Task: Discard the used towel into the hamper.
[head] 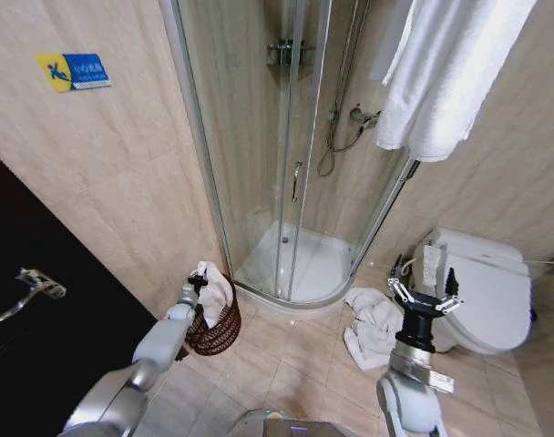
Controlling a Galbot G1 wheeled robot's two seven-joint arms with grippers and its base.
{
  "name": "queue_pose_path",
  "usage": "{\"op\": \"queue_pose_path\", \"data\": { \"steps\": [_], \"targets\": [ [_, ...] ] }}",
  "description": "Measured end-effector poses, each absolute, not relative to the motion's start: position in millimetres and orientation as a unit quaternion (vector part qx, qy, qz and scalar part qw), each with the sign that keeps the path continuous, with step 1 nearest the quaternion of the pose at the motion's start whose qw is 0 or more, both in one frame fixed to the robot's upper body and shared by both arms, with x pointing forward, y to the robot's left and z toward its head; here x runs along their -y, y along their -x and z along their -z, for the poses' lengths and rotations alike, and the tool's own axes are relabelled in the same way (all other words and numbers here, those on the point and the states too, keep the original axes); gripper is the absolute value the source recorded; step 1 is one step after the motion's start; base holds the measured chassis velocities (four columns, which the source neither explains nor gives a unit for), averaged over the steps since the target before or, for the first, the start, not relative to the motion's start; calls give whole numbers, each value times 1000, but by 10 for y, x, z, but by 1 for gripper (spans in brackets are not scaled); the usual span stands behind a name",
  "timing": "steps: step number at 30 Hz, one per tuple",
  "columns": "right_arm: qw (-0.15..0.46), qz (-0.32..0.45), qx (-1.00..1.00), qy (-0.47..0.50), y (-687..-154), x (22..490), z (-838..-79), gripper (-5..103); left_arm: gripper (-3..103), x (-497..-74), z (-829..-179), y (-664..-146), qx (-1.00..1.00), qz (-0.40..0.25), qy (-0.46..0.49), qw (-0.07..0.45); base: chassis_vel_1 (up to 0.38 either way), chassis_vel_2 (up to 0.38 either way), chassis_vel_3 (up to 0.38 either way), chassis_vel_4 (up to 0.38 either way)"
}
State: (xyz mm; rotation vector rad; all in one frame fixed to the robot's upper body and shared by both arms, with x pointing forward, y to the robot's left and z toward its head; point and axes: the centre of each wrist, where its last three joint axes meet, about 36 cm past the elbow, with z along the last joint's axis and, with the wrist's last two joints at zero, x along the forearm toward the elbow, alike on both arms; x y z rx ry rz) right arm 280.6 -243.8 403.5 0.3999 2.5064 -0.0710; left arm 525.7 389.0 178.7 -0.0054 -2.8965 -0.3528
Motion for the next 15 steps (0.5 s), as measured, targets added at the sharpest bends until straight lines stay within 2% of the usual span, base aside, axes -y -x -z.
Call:
{"op": "queue_pose_path", "data": {
  "steps": [15],
  "targets": [
    [291, 30, -944, -154, -2789, 2507, -4008, 100, 3, -3888, -1625, -5203, 972, 163, 26, 167, 0, 0, 0, 0]
  ]
}}
